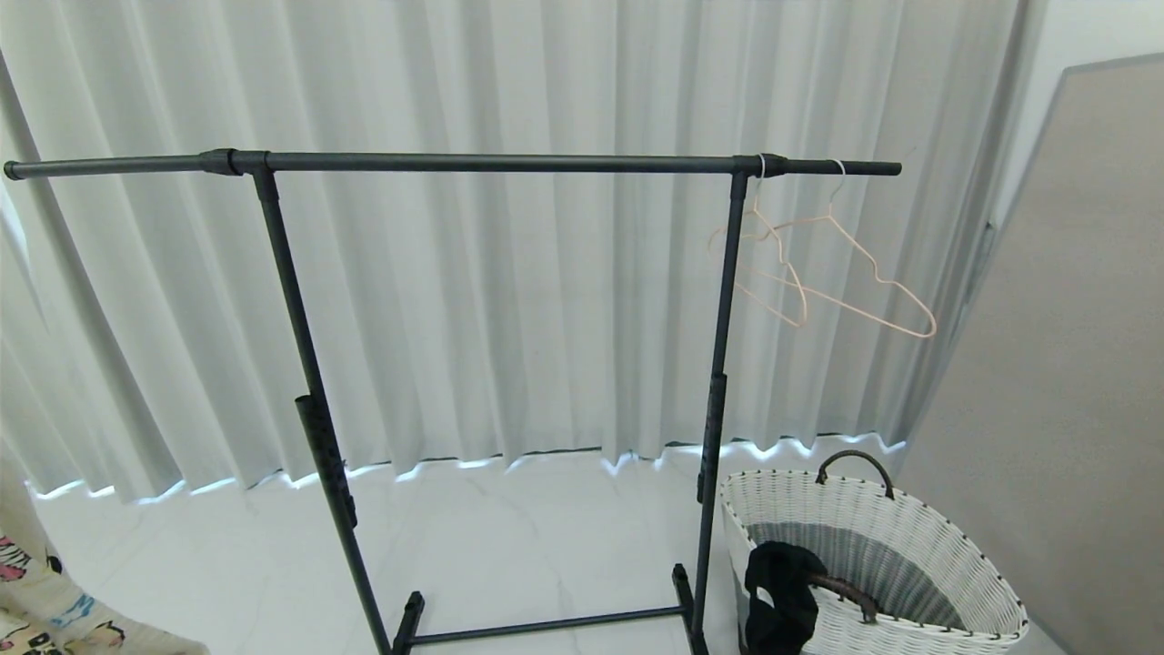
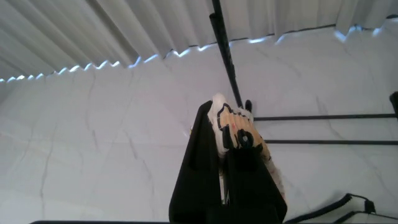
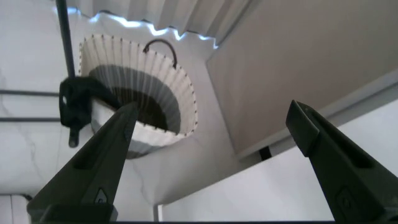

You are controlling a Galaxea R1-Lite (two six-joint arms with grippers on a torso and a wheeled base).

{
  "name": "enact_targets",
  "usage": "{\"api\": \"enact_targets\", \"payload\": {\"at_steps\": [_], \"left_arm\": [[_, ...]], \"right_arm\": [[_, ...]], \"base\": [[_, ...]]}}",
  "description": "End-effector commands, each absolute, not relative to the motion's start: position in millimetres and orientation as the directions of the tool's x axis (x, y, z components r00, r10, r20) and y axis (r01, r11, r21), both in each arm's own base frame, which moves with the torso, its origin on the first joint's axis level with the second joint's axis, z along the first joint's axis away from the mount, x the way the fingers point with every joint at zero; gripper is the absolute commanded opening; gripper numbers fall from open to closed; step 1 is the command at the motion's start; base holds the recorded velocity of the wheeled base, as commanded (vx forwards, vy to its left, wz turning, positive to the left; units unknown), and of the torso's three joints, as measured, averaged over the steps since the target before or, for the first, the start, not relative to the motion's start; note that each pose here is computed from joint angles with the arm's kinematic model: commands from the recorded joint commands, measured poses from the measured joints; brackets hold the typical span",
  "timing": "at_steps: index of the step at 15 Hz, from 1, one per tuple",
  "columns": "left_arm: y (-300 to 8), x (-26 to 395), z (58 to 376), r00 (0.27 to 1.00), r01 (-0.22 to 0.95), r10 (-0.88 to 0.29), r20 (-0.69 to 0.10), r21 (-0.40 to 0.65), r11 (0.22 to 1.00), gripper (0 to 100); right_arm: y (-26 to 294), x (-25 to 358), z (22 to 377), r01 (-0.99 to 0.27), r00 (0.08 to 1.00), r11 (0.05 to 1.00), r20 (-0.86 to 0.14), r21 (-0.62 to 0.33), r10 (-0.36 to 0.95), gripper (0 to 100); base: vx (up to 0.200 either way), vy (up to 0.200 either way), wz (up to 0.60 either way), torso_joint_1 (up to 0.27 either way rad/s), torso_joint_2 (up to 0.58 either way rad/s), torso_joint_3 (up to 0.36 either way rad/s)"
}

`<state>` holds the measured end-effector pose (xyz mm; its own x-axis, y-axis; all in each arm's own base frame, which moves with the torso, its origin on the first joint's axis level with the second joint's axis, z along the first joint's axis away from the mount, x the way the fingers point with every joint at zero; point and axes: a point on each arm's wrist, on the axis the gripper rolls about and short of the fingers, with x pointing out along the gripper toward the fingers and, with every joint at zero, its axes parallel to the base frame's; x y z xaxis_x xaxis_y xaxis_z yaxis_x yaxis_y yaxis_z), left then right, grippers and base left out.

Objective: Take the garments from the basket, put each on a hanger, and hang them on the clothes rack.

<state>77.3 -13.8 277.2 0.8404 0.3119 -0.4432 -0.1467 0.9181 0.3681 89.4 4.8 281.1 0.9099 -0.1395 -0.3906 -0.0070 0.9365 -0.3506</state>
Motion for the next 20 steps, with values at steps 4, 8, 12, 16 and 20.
{"api": "enact_targets", "payload": {"at_steps": [4,8,12,16,20], "left_arm": [[-14.4,79.3,278.2,0.84,-0.143,0.312,-0.444,0.373,0.917,0],[-14.5,79.7,276.8,0.836,-0.119,0.315,-0.449,0.411,0.904,0],[-15.3,82.4,274.2,0.829,-0.115,0.318,-0.459,0.416,0.902,0],[-15.0,81.7,273.7,0.829,-0.117,0.319,-0.459,0.416,0.902,0],[-14.1,82.4,273.2,0.823,-0.127,0.33,-0.461,0.418,0.9,0]], "right_arm": [[6.4,98.2,279.2,-0.036,0.904,0.938,-0.41,-0.344,-0.116,100],[7.3,105.9,280.7,-0.03,0.912,0.94,-0.394,-0.341,-0.114,100],[8.7,117.6,281.6,-0.026,0.92,0.94,-0.376,-0.341,-0.111,100],[8.1,115.6,281.4,-0.035,0.921,0.924,-0.372,-0.381,-0.119,100],[10.0,118.9,282.1,-0.08,0.94,0.929,-0.337,-0.36,-0.05,100]], "base": [[0.0,0.0,0.0,0.205,-0.48,-0.279],[0.0,0.0,0.0,0.218,-0.5,-0.284],[0.0,0.0,0.0,0.239,-0.53,-0.287],[0.0,0.0,0.0,0.106,-0.23,-0.121],[0.0,0.0,0.45,0.004,-0.01,-0.002]]}}
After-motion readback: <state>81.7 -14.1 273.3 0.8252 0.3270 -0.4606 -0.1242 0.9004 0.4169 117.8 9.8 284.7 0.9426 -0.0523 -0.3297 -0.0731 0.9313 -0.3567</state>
